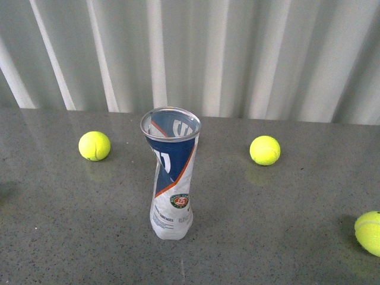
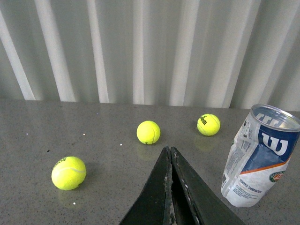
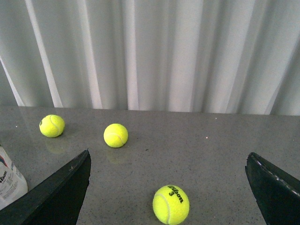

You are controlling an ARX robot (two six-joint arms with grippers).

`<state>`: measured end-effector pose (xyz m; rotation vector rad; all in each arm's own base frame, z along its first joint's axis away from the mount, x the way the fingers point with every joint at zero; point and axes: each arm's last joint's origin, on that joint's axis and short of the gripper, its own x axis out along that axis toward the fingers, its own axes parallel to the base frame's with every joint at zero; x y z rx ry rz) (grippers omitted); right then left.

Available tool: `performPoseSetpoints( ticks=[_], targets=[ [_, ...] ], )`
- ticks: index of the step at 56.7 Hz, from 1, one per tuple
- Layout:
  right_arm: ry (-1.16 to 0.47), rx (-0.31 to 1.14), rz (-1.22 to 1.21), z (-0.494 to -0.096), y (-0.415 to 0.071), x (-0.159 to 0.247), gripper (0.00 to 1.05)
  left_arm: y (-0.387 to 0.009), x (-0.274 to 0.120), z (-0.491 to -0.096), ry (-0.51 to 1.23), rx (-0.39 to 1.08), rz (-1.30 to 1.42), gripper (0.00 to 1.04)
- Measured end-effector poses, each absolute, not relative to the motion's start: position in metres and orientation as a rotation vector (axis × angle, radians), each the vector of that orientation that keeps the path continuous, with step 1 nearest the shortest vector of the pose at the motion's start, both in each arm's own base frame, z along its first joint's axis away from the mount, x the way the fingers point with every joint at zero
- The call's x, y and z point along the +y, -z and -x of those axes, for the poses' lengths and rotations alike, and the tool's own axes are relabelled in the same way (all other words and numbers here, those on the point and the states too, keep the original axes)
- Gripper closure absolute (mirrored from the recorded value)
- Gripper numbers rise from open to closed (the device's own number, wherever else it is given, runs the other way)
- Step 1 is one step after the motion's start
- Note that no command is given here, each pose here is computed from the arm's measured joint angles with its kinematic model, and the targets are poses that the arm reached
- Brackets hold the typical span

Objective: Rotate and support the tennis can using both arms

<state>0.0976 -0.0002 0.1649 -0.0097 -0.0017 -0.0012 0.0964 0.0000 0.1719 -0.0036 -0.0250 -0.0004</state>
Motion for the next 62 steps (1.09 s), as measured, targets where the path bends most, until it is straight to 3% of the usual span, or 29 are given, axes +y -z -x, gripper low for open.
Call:
performPoseSetpoints(
  ticks=[22,53,55,62],
  targets=[
    [0.002,-0.002,0.010,-0.0976,-0.1649,-0.0002,0.07,-0.1717,0.0000,-0.0964,0.000,-0.023,0.005,1.01],
    [0.001,-0.002,0.010,-0.0976,-0.1649,-0.0002,0.07,-0.1717,0.0000,-0.0964,0.000,-0.022,0.004,0.09],
    [0.002,-0.002,0.010,-0.0976,-0.1649,-0.0002,0.07,-0.1717,0.0000,-0.0964,0.000,-0.022,0.004,0.05],
    [0.002,-0.002,0.010,-0.0976,-0.1649,-0.0003,0.07,-0.1717,0.0000,-0.0964,0.000,-0.022,0.003,0.07]
  ],
)
